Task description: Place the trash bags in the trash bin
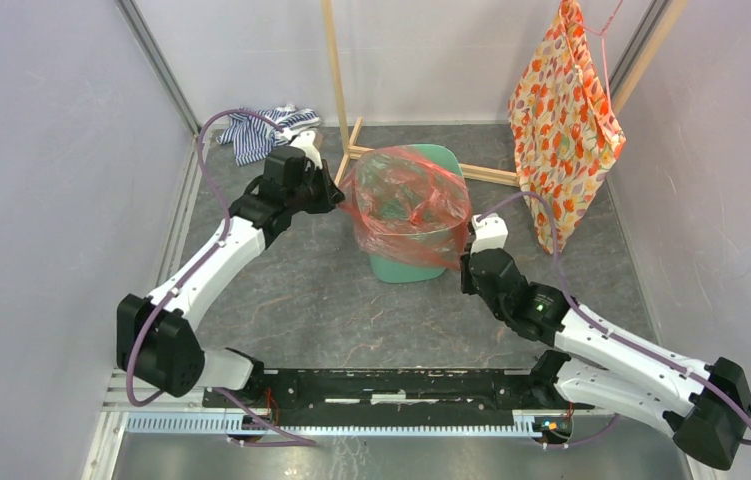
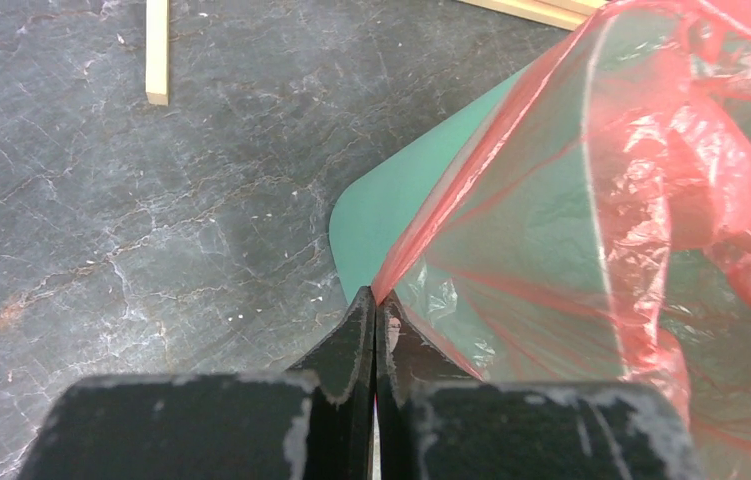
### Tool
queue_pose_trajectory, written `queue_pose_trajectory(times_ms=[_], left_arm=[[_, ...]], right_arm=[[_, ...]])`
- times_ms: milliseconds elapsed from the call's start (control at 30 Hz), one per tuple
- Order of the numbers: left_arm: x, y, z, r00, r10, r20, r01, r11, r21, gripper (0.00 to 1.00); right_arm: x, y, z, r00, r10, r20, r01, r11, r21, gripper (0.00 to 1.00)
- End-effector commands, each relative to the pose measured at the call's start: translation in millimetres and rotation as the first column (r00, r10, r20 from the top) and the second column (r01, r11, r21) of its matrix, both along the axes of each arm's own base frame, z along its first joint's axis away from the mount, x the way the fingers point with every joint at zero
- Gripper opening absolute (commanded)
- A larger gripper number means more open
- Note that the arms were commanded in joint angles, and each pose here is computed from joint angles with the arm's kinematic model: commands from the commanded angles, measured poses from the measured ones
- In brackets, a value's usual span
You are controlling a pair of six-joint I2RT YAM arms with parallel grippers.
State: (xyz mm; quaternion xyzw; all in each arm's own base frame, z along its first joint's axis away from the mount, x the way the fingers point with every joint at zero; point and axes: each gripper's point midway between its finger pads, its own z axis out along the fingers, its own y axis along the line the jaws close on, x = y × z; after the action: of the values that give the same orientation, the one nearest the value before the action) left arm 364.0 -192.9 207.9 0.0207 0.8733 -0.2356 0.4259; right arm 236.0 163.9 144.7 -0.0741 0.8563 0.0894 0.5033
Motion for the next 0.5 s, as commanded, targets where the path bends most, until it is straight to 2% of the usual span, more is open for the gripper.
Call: queue_pose_trajectory(times_ms=[0, 467], left_arm=[[-4, 8, 17, 0.998, -0.016, 0.057, 0.015, 1.000, 0.024, 0.02], [-12, 4, 50, 0.995, -0.012, 0.096, 0.018, 0.998, -0.059, 0.02]], right_arm=[[-1, -20, -10, 0.999, -0.051, 0.000, 0.050, 0.995, -0.091, 0.00], [10, -50, 3, 0.982, -0.173, 0.075, 0.186, 0.956, -0.227, 0.00]])
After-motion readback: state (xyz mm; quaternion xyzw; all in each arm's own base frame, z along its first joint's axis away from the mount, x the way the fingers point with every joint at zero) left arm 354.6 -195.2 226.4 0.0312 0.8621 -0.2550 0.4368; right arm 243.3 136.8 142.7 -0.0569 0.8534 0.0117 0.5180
